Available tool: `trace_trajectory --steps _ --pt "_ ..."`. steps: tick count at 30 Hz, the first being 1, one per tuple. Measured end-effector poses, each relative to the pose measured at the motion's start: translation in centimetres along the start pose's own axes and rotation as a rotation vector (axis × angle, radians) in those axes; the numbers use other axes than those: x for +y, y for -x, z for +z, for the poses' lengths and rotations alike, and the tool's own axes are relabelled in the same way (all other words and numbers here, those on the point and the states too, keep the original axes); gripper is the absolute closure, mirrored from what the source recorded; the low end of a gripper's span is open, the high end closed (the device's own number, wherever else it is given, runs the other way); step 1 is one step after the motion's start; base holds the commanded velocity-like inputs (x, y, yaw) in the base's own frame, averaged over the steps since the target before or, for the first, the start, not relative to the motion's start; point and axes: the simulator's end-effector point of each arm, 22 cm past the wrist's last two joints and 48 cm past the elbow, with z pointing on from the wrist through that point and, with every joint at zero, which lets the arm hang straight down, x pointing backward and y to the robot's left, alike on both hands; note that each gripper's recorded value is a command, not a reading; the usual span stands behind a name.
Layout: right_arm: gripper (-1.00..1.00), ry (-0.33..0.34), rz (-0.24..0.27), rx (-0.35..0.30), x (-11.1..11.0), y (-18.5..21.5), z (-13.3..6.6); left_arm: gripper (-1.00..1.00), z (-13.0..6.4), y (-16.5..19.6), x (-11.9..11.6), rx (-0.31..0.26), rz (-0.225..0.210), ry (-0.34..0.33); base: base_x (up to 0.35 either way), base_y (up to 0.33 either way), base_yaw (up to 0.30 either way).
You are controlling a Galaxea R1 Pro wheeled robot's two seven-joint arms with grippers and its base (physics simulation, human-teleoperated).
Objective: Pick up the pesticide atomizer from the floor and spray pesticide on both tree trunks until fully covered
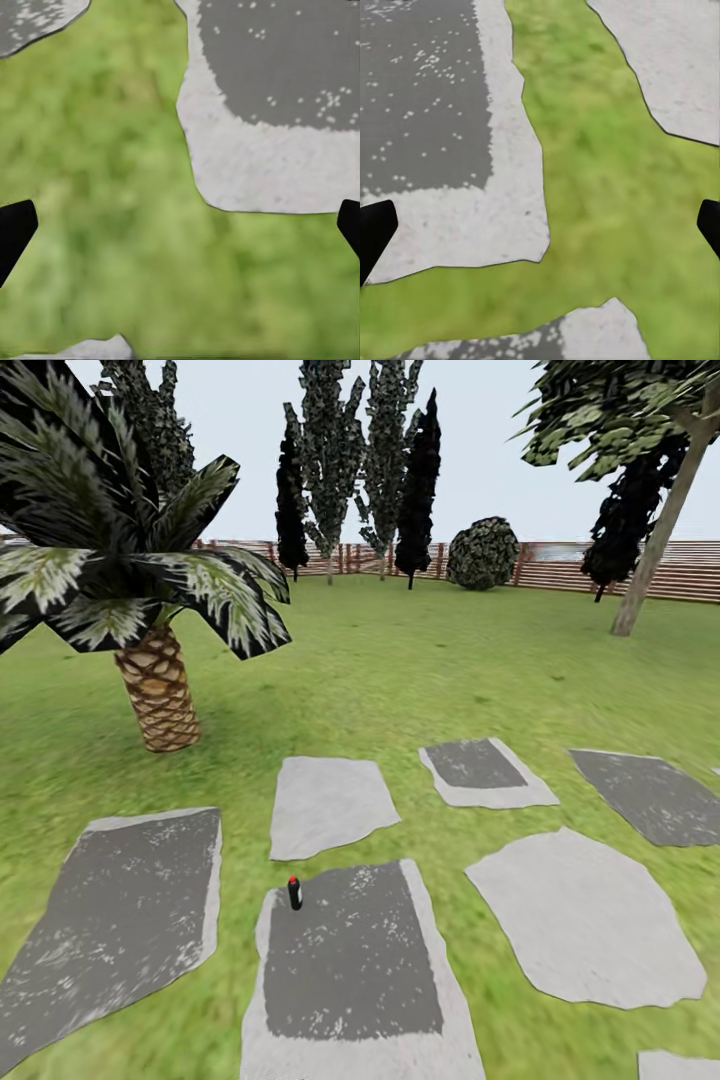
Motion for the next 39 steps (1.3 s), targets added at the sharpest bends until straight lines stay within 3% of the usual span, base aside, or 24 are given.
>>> trace_trajectory --steps 14,16,19,20,21,26,33,39 --pt "-1.00 -0.001 0.002 -0.002 0.0 0.1 0.0 -1.00 0.6 1.4 -0.1 -0.016 0.002 -0.001 0.000 0.000 0.250" --pt "-1.00 -0.002 0.002 -0.002 0.0 0.1 0.0 -1.00 1.3 3.5 -0.1 -0.048 0.001 -0.002 0.000 0.000 0.056" --pt "-1.00 -0.009 0.005 -0.021 -0.2 1.0 0.3 -1.00 3.9 11.7 0.0 -0.157 -0.003 0.003 0.000 0.000 0.019" --pt "-1.00 -0.010 0.005 -0.037 -0.3 1.8 0.5 -1.00 4.7 14.7 0.2 -0.191 -0.003 0.005 0.000 0.000 0.004" --pt "-1.00 -0.010 0.006 -0.092 -0.2 4.7 1.6 -1.00 5.5 17.7 0.4 -0.208 -0.003 0.007 0.000 0.000 0.003" --pt "-1.00 -0.012 0.012 -0.215 -0.1 12.1 4.3 -1.00 6.6 22.0 0.4 -0.215 -0.001 0.007 0.000 0.000 0.001" --pt "-1.00 -0.010 0.030 -0.327 0.3 23.5 8.5 -1.00 6.7 22.6 0.5 -0.214 0.009 0.006 0.000 0.000 0.000" --pt "-1.00 -0.010 0.033 -0.349 0.2 26.1 9.2 -1.00 6.7 22.4 0.6 -0.212 0.012 0.007 0.012 0.000 0.000"
